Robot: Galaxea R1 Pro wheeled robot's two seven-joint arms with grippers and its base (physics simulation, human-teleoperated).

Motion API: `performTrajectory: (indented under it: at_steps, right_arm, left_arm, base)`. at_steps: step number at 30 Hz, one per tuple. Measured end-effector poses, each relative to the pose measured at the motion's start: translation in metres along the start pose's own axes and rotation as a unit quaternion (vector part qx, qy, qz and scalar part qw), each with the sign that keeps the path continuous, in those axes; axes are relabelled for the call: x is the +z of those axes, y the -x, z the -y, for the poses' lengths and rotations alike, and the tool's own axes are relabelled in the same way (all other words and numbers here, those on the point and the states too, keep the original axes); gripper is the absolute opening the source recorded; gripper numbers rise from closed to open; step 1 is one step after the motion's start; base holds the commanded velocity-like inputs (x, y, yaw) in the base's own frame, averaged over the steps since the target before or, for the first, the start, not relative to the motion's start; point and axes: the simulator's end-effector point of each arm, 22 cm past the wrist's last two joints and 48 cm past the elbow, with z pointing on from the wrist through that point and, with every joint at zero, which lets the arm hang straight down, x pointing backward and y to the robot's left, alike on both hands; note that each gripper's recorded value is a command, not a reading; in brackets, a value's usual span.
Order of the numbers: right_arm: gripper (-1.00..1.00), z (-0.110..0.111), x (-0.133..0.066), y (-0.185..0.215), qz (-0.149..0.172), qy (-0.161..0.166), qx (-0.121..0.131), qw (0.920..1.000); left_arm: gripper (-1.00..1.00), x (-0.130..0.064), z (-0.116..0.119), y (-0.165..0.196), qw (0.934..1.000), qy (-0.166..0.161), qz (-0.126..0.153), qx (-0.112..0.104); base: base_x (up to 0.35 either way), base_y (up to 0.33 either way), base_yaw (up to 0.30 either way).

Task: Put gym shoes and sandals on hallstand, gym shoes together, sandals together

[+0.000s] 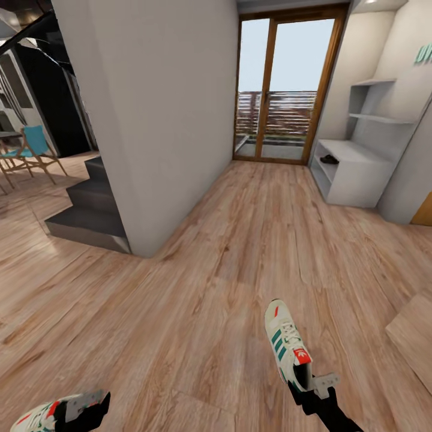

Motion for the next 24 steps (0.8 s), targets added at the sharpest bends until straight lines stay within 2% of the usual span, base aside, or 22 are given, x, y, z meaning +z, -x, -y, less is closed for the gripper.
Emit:
performTrajectory:
  at_steps: [16,24]
  right_arm:
    - [-1.00,-0.0008,0.0003,0.0003,0.000,0.000,0.001,1.0000]
    - [-1.00,-0.0020,0.0007,0.0004,0.000,0.001,0.002,1.0000]
  left_arm:
    - [1.00,-0.0001,-0.0011,0.0010,1.0000,0.002,0.002,-0.005]
    - [1.00,0.0000,-0.0012,0.0010,1.0000,0.002,0.002,-0.005]
  base:
    - [0.282,-0.165,0.262]
    - [0.270,-0.037,0.278]
